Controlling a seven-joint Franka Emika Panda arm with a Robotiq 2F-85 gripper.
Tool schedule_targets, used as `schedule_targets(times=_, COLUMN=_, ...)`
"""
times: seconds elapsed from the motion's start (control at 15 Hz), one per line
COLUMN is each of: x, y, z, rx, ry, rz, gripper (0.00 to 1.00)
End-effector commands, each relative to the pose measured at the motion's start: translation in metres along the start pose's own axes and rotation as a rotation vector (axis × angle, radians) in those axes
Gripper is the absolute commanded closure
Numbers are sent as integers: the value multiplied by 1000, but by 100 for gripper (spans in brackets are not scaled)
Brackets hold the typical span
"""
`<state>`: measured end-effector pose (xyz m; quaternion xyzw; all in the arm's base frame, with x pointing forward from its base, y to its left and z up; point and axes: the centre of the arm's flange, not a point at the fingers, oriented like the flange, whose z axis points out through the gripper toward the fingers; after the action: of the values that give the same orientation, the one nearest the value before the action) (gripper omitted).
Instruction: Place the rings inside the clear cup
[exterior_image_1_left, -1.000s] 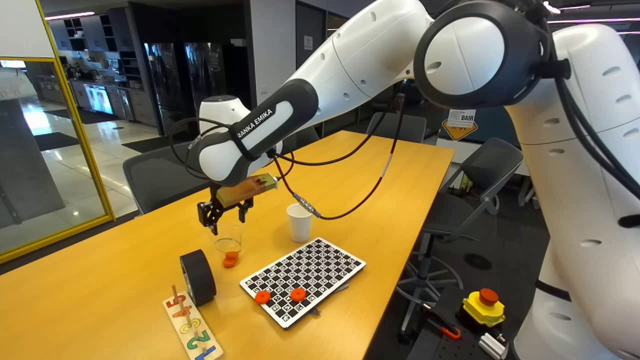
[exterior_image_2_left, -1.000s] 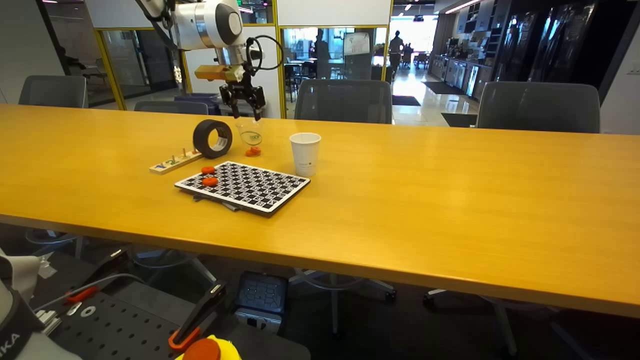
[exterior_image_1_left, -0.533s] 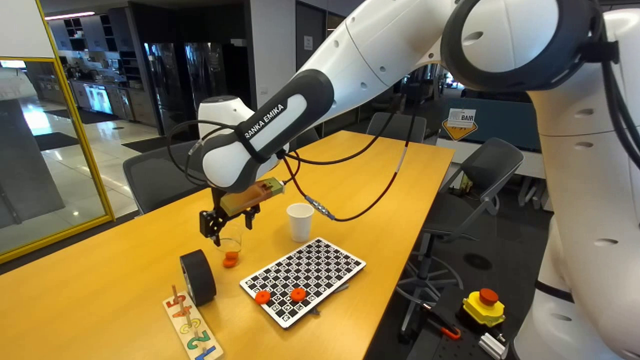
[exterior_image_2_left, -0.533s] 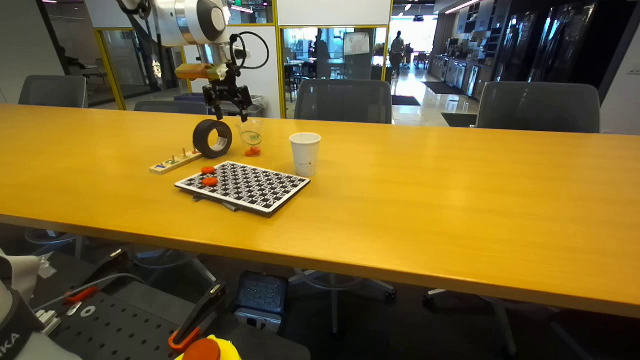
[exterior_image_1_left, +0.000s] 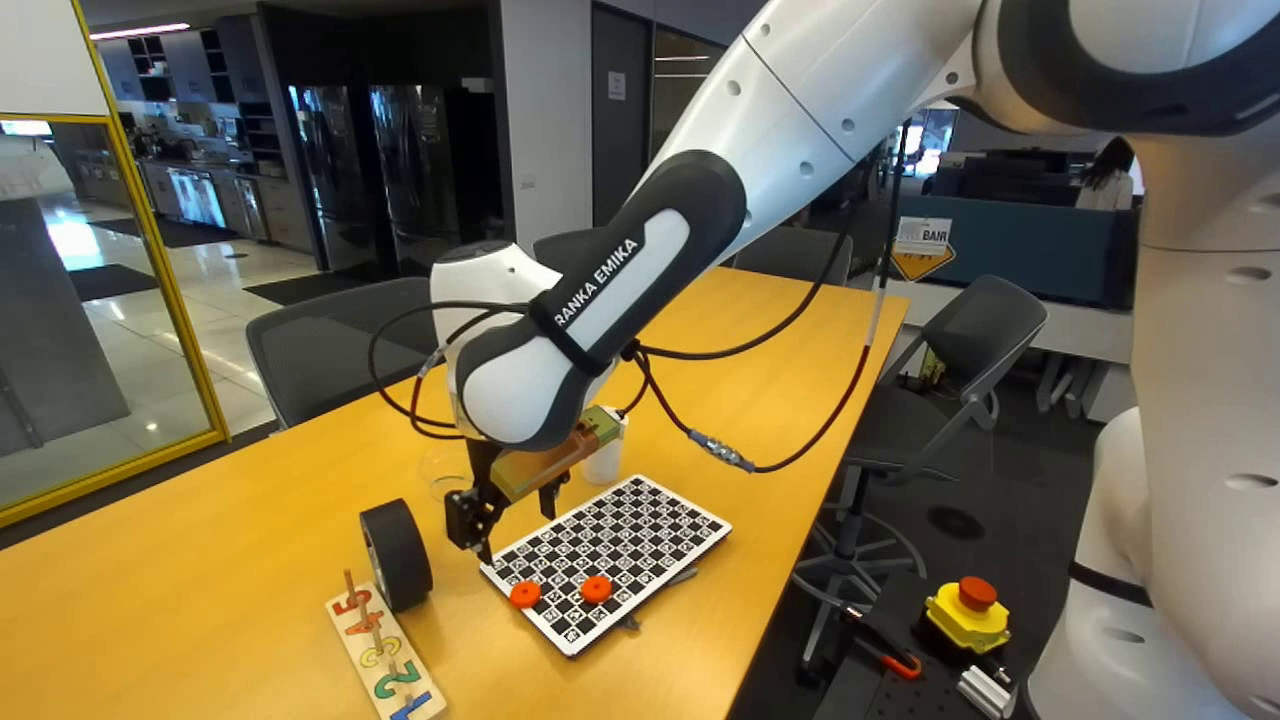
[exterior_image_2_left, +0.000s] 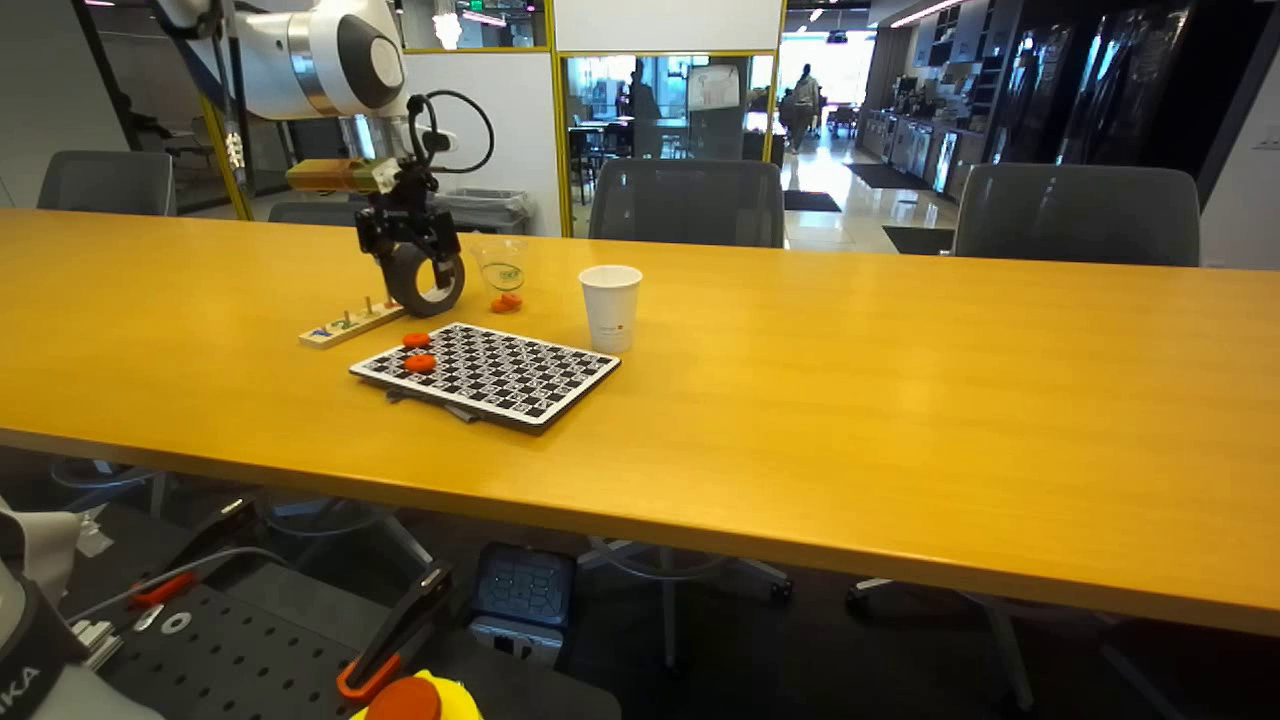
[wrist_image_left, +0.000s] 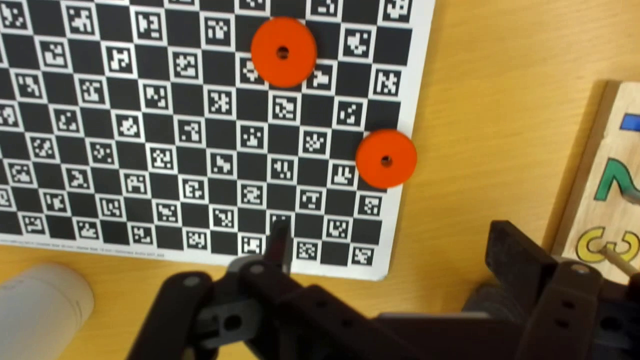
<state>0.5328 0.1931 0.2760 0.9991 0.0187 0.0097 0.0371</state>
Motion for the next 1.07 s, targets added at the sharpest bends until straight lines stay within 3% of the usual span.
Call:
schedule_targets(times=0.0, x=-22, y=1, z=20, rx=1, ry=-3, rz=1, gripper=0)
schedule_targets(times=0.33, x=-25, y=1, z=47, rx=3, ry=-41, rz=-12, gripper=0)
schedule_targets(times=1.0, x=-15, y=-8, z=66, rx=23, ry=-30, rz=-30, gripper=0)
